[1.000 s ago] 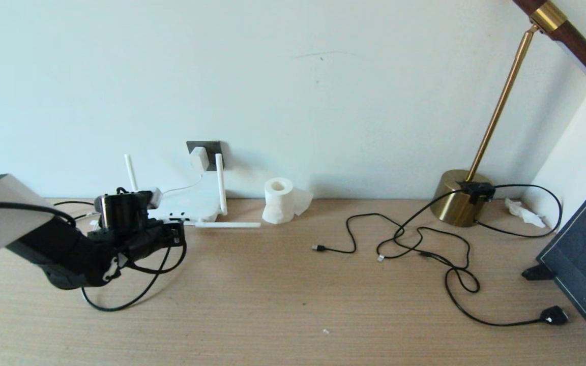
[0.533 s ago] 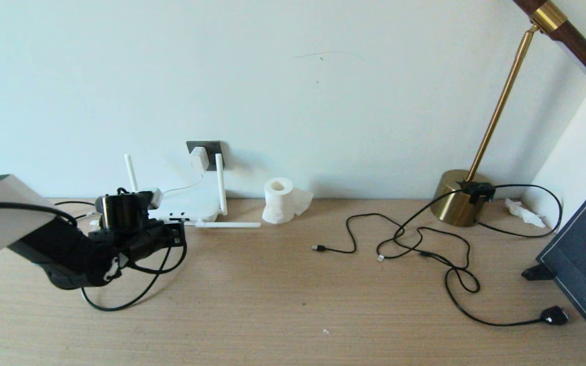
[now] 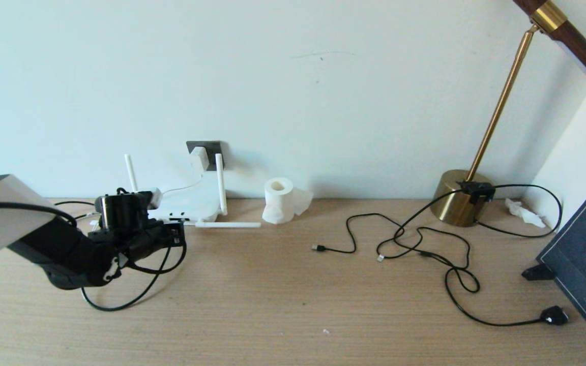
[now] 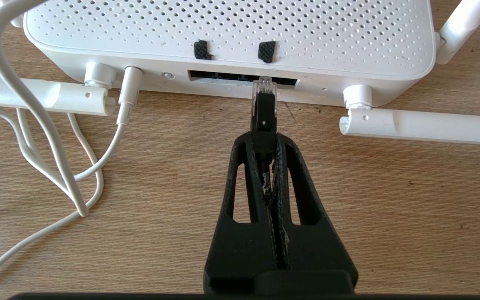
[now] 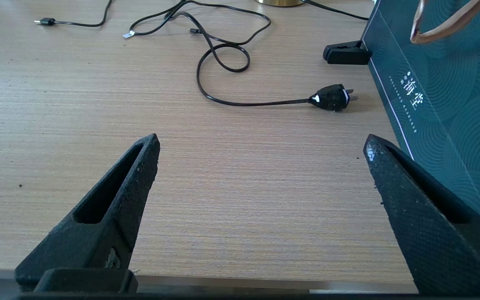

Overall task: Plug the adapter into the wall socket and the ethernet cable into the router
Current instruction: Align cable and router interface

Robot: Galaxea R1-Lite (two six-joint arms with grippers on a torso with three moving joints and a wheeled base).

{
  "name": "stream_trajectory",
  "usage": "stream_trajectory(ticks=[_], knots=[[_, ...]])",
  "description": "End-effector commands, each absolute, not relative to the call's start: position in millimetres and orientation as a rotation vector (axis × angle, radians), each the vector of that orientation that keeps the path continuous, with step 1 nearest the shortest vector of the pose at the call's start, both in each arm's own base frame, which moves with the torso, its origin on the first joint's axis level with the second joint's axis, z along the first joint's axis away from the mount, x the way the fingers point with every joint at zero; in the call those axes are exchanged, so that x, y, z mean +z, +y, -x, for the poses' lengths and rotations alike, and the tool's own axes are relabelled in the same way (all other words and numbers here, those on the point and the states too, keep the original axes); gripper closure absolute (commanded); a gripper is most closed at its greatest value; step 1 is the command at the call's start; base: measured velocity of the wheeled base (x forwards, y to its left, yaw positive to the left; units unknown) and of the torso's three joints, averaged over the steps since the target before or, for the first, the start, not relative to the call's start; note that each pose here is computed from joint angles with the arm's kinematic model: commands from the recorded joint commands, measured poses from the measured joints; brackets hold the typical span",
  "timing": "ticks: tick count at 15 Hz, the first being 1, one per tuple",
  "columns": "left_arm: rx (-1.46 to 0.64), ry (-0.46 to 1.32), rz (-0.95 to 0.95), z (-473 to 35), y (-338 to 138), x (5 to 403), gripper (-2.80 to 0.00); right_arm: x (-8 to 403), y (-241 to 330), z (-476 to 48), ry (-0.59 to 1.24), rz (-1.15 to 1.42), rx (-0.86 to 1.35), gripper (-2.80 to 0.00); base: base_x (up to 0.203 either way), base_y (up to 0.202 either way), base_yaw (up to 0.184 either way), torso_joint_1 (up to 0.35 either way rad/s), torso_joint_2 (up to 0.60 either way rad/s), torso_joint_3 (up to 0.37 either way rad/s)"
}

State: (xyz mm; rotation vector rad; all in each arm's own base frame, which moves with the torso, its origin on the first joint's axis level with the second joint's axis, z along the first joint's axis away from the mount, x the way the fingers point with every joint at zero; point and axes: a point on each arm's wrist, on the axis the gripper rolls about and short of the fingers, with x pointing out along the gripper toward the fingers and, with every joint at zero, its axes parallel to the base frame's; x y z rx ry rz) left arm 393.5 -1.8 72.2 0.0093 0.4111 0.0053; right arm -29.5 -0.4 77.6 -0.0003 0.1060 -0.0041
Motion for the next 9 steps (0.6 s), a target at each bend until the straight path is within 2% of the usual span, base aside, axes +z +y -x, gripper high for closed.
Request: stream_trajectory(ticks=[1,9], knots=[[0.005,0.408,-0.01,-393.8,-1.9,72.1,0.0,77.4,-0.4,29.4,0.109,0.001,-0.003,-2.8,0.0,0.0,0.0,0.0,0.0,0.0],[0.006,0.407,-0.009,-394.8,-1.5,71.9,0.0,77.4,-0.3,29.4,0.109,-0.001,-0.005,-2.8,0.0,0.0,0.0,0.0,0.0,0.0]])
